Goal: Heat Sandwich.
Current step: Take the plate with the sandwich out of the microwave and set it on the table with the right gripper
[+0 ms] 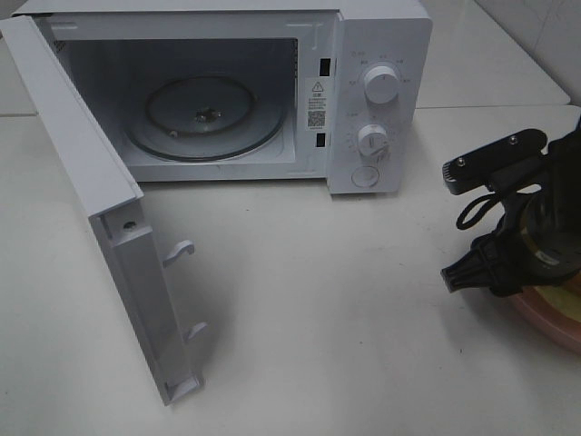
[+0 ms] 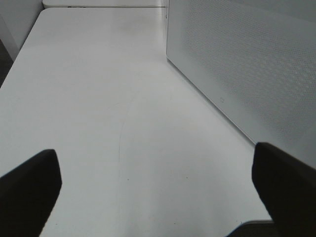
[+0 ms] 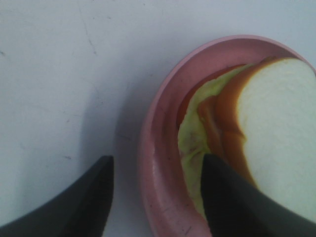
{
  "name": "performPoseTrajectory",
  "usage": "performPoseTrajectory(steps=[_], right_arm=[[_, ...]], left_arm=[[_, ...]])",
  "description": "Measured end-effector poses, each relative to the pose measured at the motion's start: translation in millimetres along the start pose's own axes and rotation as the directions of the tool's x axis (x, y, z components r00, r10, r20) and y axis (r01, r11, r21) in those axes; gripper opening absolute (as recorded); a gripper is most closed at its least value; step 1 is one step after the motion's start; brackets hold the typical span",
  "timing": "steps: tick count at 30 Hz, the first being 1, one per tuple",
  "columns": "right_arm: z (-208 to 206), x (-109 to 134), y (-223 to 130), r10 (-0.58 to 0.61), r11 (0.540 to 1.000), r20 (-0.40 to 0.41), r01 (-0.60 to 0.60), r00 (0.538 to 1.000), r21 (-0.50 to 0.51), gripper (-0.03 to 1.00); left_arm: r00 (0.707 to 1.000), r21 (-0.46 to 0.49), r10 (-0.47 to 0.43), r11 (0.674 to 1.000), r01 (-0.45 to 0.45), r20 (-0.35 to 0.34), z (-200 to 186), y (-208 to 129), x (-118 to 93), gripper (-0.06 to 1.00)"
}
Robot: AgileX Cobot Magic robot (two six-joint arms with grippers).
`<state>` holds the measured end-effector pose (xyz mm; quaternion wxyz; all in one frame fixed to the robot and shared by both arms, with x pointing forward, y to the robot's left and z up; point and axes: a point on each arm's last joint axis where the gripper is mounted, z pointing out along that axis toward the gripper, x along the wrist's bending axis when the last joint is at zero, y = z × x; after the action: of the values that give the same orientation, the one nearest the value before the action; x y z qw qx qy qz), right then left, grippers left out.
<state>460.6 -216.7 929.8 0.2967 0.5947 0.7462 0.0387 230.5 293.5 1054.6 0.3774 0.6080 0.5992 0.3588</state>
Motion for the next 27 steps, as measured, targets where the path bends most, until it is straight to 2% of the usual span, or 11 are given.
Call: performPoseTrajectory(steps=[1, 5, 10, 13, 25, 27], right_arm=[[0.0, 0.0, 0.0, 0.0, 1.0, 0.0, 0.0, 1.0, 0.0, 0.5], [-20.9, -6.7, -1.1, -0.052, 0.999, -0.067, 0.051, 0.996, -0.014, 0.61], [-33.9, -10.2, -3.3, -0.095, 0.995, -0.117, 0.093, 0.989, -0.025, 0.67], [-47.8, -14.2, -6.5, -0.125, 0.992, -0.167, 0.12, 0.978, -0.041, 0.75], [-89.3, -32.3, -23.0, -0.133, 0.991, -0.272, 0.121, 0.953, -0.062, 0.76], [-105.0, -39.7, -26.5, -0.133, 0.99, -0.302, 0.11, 0.944, -0.091, 0.76]], left_arm=[[1.0, 0.0, 0.0, 1.0, 0.0, 0.0, 0.0, 0.0, 0.0, 0.97], [1.0, 0.0, 0.0, 1.0, 0.0, 0.0, 0.0, 0.0, 0.0, 0.97], [1.0, 0.0, 0.0, 1.0, 0.0, 0.0, 0.0, 0.0, 0.0, 0.97], [1.0, 0.0, 0.0, 1.0, 0.0, 0.0, 0.0, 0.0, 0.0, 0.97], [1.0, 0.0, 0.0, 1.0, 0.0, 0.0, 0.0, 0.0, 0.0, 0.97], [1.0, 0.0, 0.0, 1.0, 0.0, 0.0, 0.0, 0.0, 0.0, 0.97]])
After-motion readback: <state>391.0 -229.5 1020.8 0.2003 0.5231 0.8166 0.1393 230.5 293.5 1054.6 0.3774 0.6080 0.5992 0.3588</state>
